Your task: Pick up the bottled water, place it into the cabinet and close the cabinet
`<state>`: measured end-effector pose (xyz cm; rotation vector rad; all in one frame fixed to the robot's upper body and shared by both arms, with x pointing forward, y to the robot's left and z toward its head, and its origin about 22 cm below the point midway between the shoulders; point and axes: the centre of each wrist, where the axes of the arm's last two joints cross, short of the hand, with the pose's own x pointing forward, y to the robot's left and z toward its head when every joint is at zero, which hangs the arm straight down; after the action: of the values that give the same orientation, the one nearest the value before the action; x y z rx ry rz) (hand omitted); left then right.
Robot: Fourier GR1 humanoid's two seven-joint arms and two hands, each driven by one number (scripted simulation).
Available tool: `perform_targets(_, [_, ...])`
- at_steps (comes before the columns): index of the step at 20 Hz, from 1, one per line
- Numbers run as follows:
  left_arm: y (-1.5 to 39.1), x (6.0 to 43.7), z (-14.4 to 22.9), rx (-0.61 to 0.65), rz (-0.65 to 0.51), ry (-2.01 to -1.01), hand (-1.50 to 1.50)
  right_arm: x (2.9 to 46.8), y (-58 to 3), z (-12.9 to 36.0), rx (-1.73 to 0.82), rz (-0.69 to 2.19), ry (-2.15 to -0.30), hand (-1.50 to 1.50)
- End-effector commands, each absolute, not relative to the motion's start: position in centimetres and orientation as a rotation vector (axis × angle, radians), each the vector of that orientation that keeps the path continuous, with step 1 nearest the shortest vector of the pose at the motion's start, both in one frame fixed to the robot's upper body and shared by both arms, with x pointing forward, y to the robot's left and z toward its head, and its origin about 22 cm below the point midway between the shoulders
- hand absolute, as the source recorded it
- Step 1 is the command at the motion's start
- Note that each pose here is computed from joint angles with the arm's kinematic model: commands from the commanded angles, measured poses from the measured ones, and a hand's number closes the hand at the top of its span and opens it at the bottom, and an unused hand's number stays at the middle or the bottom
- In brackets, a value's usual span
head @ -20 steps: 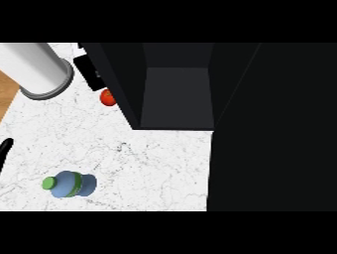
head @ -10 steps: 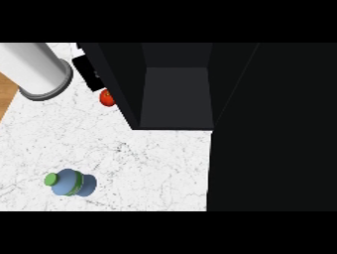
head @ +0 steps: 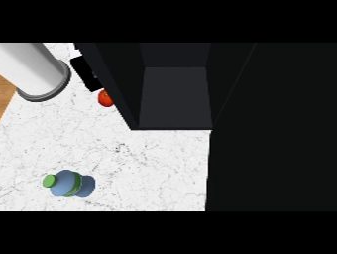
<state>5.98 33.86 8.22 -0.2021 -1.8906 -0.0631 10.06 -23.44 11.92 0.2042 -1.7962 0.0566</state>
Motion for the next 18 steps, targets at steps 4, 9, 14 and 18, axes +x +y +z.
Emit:
perform_targets(4, [34.1,6.8,4.8,-0.135,0.001,-1.868,-1.5,7.1,-24.1,13.5,0.19,0.078,-1.834,-1.5])
perform_targets(9, [34.9,8.5,2.7,-0.071,0.015,-1.847,-1.5,6.2,-22.9,14.8,0.174,0.068,-1.848,-1.5])
perform_targets(14, [36.7,11.1,-0.7,-0.082,0.001,-1.809,-1.5,5.5,-23.9,14.7,0.178,0.105,-1.844,-1.5])
perform_targets(18, [35.3,11.9,-3.1,-0.068,0.008,-1.789,-1.5,5.1,-23.1,13.9,0.178,0.074,-1.864,-1.5])
